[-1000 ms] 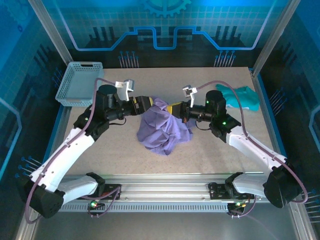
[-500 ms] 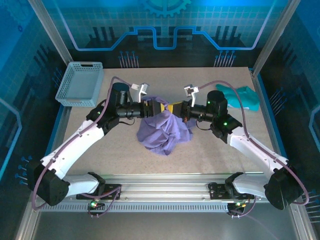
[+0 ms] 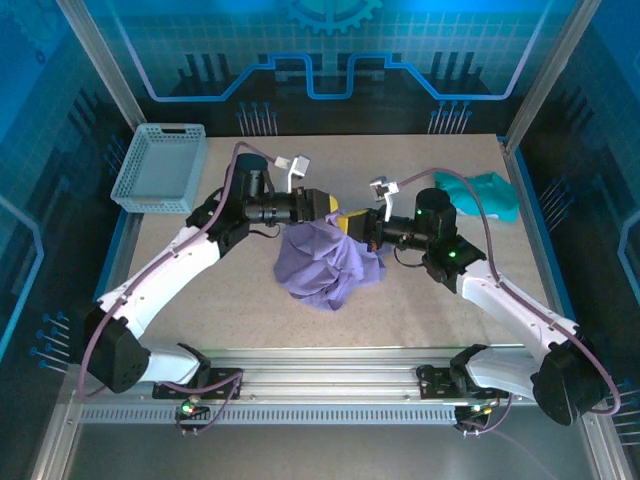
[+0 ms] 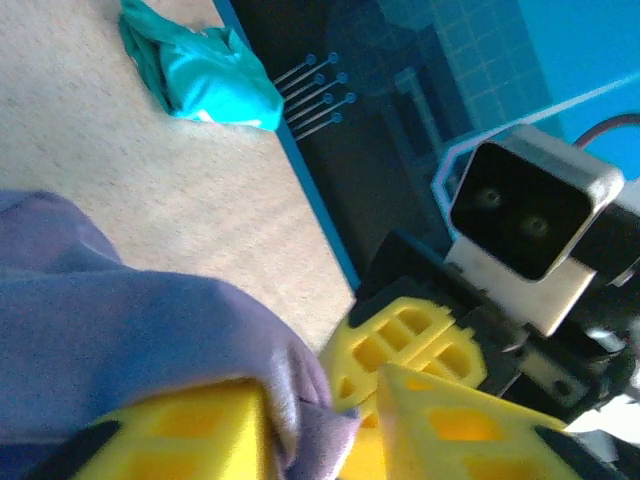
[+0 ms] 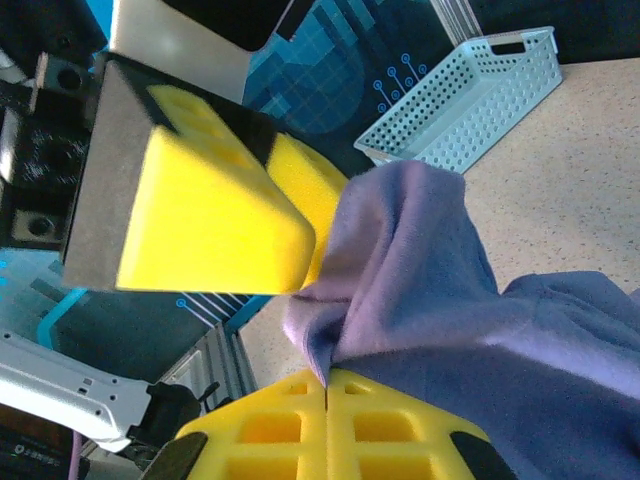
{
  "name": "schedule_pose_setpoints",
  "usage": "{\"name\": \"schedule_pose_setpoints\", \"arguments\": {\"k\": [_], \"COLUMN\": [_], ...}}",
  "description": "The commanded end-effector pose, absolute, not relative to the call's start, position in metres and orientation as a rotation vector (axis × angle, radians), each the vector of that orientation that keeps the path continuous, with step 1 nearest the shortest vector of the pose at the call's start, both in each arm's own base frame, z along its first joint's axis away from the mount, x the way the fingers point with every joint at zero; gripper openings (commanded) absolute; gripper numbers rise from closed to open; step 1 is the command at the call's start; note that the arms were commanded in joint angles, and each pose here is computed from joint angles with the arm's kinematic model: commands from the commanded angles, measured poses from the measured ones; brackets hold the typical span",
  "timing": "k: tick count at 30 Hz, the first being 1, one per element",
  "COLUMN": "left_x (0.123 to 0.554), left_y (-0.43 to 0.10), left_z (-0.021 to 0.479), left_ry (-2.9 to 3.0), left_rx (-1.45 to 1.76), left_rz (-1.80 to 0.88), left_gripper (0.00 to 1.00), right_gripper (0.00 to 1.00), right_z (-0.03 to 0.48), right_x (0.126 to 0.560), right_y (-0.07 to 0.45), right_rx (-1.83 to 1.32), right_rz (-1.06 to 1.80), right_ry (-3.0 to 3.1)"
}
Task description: Fold the inside-out t-shirt
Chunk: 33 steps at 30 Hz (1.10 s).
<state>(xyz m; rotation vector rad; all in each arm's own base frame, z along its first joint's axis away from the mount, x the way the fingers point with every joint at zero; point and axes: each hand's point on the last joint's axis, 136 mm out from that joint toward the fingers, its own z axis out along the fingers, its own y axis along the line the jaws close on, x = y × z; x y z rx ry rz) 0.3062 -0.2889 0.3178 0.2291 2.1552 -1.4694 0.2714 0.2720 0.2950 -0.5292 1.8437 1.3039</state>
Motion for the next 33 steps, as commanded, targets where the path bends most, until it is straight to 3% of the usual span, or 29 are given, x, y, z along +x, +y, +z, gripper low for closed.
{"name": "schedule_pose_setpoints", "arguments": {"k": [1,3,9,11,16,21,24,29,33], "left_x": [0.296,0.295,0.293,0.290,0.287,0.292,0.292,0.284,0.270], "left_y": [-0.301,-0.300,-0.294,-0.294,-0.292,-0.279,-0.267,-0.250,-0.253], "left_z": [0.357,0.363,0.364,0.361,0.360,0.350,0.349,0.341,0.330], "left_ry": [2.044,2.033,2.077,2.104,2.117,2.130,2.111,2.105,2.120], "left_rx": [0.317,0.315,0.275,0.274,0.263,0.244,0.214,0.194,0.239], "left_rz": [-1.607,-1.609,-1.476,-1.420,-1.378,-1.265,-1.243,-1.256,-1.323], "left_gripper": [0.14,0.00,0.00,0.00,0.00,0.32,0.44,0.52,0.51], "right_gripper": [0.00,0.04,0.14,0.13,0.00,0.00,0.00,0.00,0.00], "right_z": [0.297,0.292,0.294,0.298,0.304,0.313,0.315,0.318,0.325], "right_x": [0.275,0.277,0.279,0.278,0.275,0.275,0.276,0.281,0.284], "right_y": [0.269,0.268,0.265,0.266,0.273,0.274,0.274,0.268,0.266], "right_rx": [-0.539,-0.536,-0.559,-0.588,-0.632,-0.597,-0.577,-0.502,-0.470], "right_rz": [1.240,1.204,1.128,1.112,1.133,1.180,1.198,1.225,1.250], "right_ry": [1.847,1.870,1.876,1.863,1.837,1.800,1.793,1.786,1.769]}}
